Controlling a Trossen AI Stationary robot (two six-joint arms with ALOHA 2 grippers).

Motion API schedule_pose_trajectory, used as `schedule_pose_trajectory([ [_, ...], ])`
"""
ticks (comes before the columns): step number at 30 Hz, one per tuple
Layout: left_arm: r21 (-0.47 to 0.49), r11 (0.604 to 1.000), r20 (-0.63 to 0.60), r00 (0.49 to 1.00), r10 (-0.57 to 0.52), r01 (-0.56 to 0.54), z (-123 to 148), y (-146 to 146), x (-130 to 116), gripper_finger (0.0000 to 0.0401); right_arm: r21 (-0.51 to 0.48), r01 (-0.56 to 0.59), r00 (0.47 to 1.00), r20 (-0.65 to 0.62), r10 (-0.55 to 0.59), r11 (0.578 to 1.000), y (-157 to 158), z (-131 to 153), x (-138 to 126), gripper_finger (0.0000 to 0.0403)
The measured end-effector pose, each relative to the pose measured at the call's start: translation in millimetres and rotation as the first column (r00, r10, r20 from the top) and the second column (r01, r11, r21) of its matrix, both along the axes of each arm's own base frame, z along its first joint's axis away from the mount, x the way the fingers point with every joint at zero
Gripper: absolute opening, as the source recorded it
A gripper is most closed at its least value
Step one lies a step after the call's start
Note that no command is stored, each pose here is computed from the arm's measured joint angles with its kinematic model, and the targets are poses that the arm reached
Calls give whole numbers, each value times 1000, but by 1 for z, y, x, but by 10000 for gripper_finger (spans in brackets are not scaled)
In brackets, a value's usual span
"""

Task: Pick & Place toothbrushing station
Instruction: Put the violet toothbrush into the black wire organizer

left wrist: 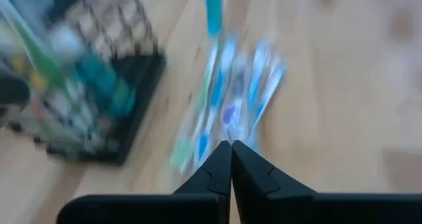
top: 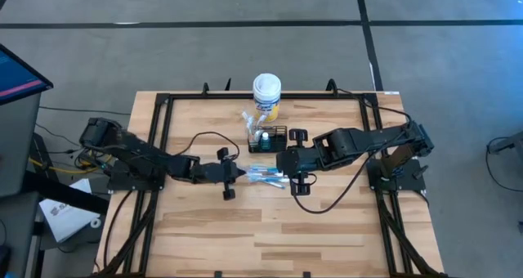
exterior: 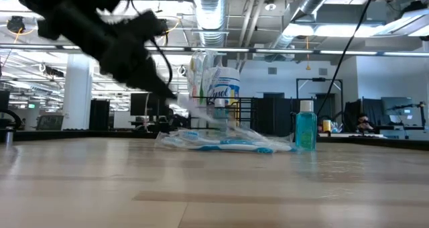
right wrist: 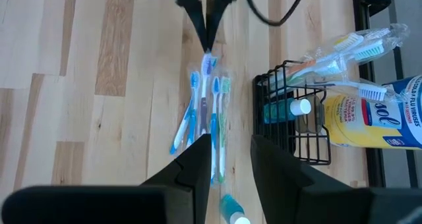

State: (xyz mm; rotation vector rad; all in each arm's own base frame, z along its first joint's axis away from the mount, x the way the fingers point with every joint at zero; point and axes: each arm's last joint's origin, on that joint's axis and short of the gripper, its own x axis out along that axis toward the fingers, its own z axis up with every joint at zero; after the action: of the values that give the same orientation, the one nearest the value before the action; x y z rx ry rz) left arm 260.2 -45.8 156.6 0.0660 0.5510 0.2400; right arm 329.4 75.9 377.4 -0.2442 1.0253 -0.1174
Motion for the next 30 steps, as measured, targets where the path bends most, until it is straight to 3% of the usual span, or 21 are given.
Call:
schedule_pose_trajectory([
  [7,15,1000,170,985,-6,4,43,-5,-15,0,8,22,1000,19,-22,1000,-7,1,3,97],
  [11,18,1000,224,975,-12,8,57,-4,-21,0,76,-13,998,55,9,997,-8,3,8,97],
  [20,13,1000,263,965,1,-5,71,-5,-17,0,120,-64,993,106,51,991,-8,6,14,97],
  [30,29,999,257,966,-37,30,90,-15,-9,0,63,-116,993,-20,117,991,-3,-36,45,97],
])
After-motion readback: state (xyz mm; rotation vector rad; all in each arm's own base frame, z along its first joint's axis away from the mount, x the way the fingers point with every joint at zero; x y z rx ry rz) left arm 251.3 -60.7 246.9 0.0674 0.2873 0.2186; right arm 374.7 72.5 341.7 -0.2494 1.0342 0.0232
